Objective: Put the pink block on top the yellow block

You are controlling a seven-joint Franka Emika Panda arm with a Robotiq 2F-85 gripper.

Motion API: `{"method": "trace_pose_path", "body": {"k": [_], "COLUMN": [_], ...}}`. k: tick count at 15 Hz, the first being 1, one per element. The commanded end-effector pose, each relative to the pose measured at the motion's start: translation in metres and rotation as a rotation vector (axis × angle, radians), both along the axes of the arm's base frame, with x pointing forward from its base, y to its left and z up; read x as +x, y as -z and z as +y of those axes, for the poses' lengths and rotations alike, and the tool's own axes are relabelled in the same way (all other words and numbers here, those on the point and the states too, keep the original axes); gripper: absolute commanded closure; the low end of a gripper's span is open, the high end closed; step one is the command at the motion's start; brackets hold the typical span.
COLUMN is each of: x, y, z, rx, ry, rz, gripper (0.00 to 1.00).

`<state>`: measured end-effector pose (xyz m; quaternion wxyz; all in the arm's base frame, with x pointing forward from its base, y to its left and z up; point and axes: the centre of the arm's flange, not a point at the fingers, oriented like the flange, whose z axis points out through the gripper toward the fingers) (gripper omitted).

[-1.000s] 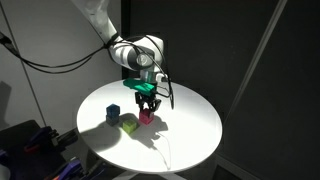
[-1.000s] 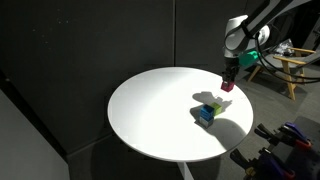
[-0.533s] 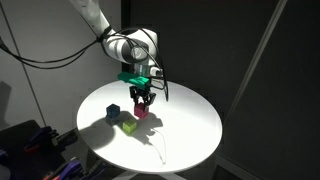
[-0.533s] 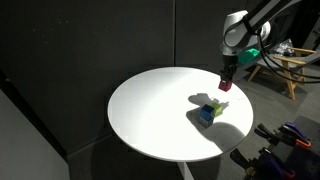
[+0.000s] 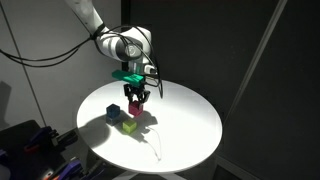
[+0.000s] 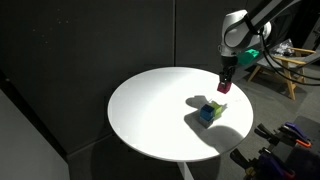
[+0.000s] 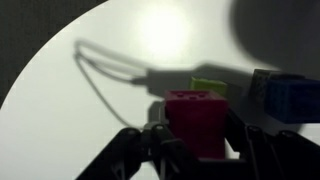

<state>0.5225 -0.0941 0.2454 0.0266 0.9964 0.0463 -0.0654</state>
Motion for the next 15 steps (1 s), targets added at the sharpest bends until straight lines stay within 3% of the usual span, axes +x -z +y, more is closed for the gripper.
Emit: {"method": "trace_pose_path", "body": {"k": [1, 15], "x": [-0.011, -0.012], "y": [-0.009, 0.010], "z": [0.010, 0.036], "rx": [0.000, -0.015], "ry": [-0.032, 0.045], "rz": [0.010, 0.030], "gripper": [0.70, 0.70]}}
